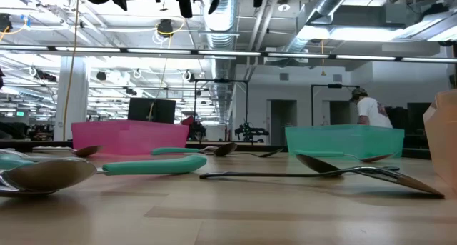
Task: Sort silverware by color (type)
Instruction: Put the black spoon into the orange bin
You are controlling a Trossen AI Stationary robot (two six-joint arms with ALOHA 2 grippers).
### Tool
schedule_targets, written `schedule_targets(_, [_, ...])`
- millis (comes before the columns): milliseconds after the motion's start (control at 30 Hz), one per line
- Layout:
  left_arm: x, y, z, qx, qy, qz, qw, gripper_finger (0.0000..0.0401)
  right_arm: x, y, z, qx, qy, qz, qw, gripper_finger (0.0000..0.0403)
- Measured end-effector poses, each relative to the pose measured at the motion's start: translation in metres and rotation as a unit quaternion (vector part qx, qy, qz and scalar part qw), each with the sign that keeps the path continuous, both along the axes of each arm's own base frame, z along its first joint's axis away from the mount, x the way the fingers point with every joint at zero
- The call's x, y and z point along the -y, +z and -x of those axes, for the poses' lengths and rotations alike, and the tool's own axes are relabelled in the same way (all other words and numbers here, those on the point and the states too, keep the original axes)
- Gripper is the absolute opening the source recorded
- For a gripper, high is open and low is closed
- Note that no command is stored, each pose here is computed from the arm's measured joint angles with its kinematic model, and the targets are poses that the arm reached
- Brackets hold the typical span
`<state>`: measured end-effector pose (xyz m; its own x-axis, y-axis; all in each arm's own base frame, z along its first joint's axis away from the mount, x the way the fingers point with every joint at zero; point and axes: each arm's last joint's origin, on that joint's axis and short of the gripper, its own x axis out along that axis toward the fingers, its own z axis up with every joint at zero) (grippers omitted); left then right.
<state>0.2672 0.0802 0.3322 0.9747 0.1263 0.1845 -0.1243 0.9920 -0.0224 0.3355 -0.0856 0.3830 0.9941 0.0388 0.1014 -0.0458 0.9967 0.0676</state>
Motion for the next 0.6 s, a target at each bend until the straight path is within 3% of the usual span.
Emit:
schedule_targets(167, [0.000,-0.003,-0.001,-0.013,-0.011,0.022,1.000,0.0021,0.000,-0.001,0.000,-0.005,0.001,-0.009,1.000,0.0027])
schedule_targets(600, [0.003,-0.012,0.003,-0.071,-0.036,0.079,0.994,0.0153,0.006,-0.001,0.009,-0.034,-0.011,-0.027,0.999,0.0027])
